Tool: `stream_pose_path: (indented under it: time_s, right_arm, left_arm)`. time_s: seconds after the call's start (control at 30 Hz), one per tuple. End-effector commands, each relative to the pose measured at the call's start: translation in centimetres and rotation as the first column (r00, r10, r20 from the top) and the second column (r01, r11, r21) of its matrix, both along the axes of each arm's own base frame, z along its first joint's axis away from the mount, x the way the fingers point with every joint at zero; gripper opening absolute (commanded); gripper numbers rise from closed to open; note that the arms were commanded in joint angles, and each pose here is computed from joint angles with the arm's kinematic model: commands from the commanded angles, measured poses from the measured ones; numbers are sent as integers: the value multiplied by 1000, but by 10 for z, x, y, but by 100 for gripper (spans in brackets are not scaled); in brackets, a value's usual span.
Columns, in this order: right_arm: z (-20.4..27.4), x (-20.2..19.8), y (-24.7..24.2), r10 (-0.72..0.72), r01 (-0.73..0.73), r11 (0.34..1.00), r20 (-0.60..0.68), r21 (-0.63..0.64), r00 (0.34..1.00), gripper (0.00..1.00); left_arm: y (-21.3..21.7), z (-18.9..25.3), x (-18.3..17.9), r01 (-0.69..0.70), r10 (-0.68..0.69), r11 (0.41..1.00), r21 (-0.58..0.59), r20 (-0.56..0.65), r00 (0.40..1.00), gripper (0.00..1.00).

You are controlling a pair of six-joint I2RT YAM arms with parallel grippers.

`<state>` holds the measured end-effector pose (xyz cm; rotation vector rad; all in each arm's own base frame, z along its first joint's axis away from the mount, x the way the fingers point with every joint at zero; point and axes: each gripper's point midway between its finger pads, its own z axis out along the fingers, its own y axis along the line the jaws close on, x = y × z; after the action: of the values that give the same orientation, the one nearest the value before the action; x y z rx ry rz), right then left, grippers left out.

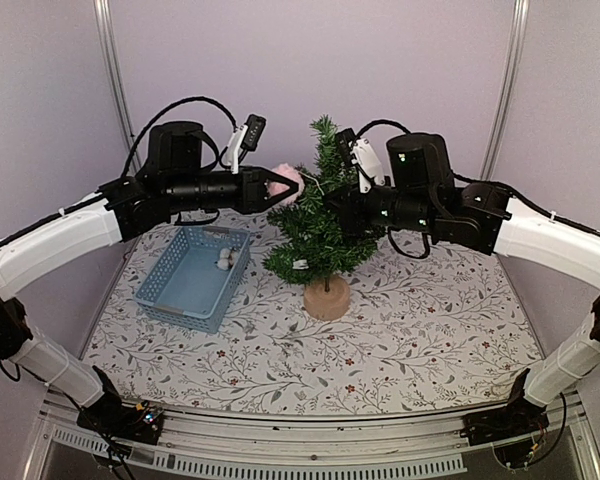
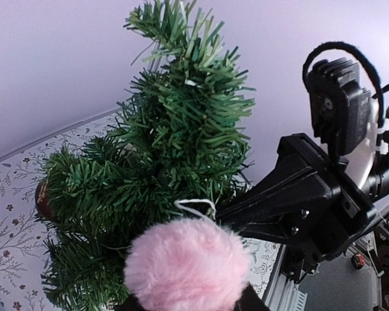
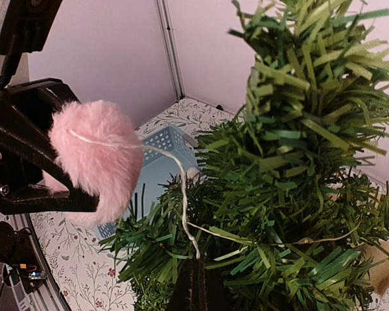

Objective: Decorate the small christmas tree

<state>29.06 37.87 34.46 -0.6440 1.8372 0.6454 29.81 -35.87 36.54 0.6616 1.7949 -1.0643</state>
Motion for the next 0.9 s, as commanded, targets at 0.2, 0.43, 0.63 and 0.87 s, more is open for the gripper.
stream_pose_path:
  time_s: [0.2, 0.43, 0.63, 0.87]
  right_arm:
    - [8, -6, -2, 15, -15, 1000, 4, -2, 1000, 0]
    - [16, -11, -9, 23, -24, 1000, 29, 16, 999, 0]
    - [19, -19, -12, 50, -51, 999, 34, 16, 998, 0]
    - [15, -27, -5, 125, -125, 992, 24, -26, 992, 0]
  left_arm:
    - [8, -16, -4, -9, 9, 1000, 11, -48, 999, 0]
    - [7, -22, -13, 28, -28, 1000, 10, -61, 998, 0]
    - [-2, -27, -20, 80, -78, 997, 17, -75, 994, 0]
    - [-8, -38, -23, 113, -109, 993, 29, -103, 989, 0]
